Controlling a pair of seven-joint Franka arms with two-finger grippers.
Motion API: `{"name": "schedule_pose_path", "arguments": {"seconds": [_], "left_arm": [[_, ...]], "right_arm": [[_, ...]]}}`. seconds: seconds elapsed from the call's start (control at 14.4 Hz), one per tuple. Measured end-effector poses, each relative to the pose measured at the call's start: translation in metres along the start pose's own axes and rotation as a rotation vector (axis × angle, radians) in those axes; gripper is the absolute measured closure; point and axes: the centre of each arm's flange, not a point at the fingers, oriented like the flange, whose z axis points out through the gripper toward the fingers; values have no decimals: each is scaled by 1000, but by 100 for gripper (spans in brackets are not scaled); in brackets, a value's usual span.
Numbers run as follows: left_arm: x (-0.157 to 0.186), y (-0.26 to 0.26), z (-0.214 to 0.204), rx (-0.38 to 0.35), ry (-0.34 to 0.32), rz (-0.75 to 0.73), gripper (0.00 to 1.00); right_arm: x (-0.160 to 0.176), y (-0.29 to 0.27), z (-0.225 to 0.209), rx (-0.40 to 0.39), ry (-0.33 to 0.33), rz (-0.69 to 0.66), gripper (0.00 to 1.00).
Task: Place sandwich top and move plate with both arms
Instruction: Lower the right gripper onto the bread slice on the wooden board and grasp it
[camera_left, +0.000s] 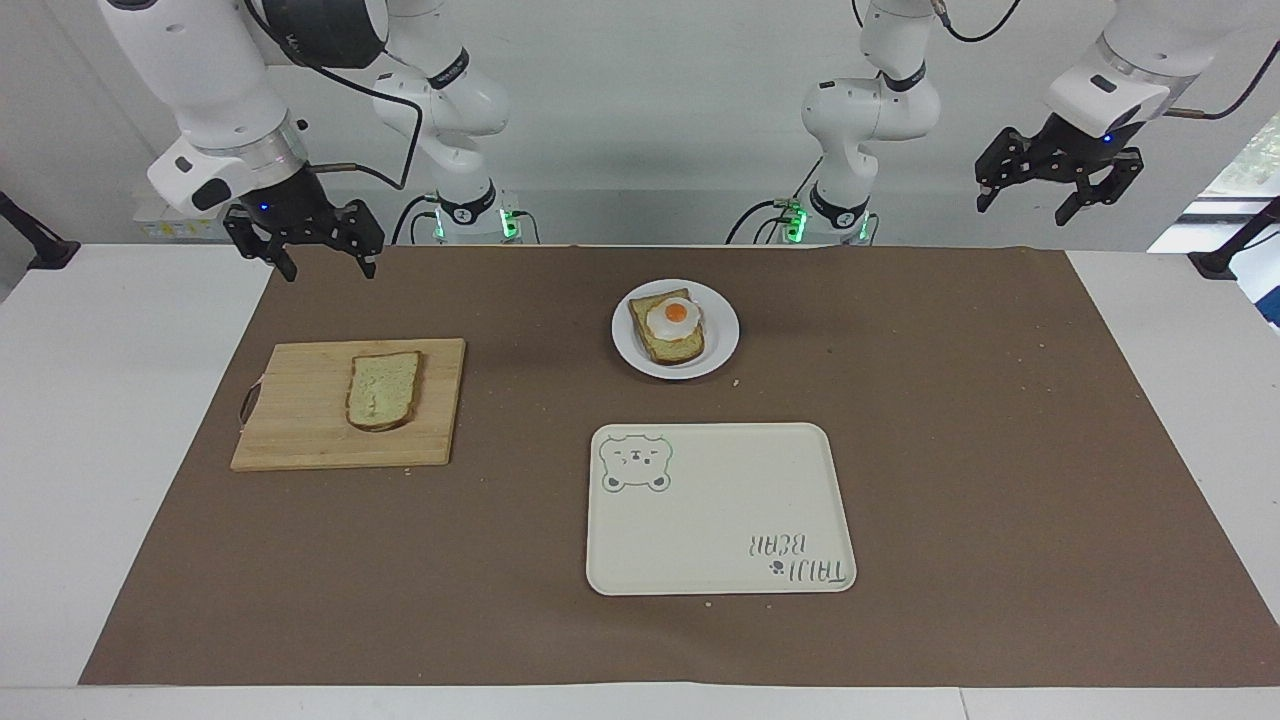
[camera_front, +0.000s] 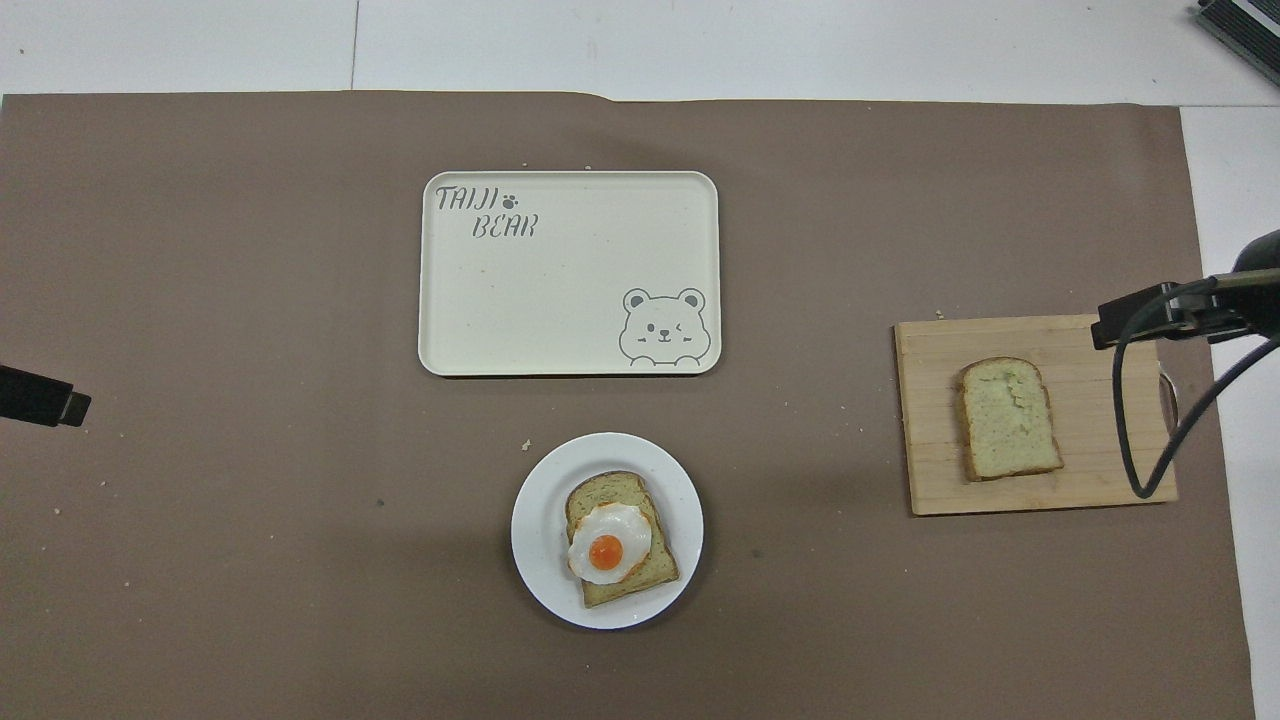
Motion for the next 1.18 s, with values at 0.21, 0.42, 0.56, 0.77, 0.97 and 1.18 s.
{"name": "schedule_pose_path", "arguments": {"seconds": [0.21, 0.42, 0.56, 0.77, 0.97, 1.18], "left_arm": [[0, 0, 0, 0, 0, 0, 0], [0, 0, 0, 0, 0, 0, 0], [0, 0, 0, 0, 0, 0, 0], [0, 0, 0, 0, -1, 0, 0], [-2, 0, 2, -4, -17, 0, 0], [-3, 1, 2, -5, -23, 0, 0]], "right_arm": [[4, 27, 31, -8, 51, -66, 0], [0, 42, 79, -2, 10, -70, 0], [1, 42, 109, 0, 8, -69, 0], [-3, 54, 151, 20, 27, -71, 0], [-8, 78, 182, 64, 56, -83, 0], [-13, 91, 210, 69, 53, -91, 0]]}}
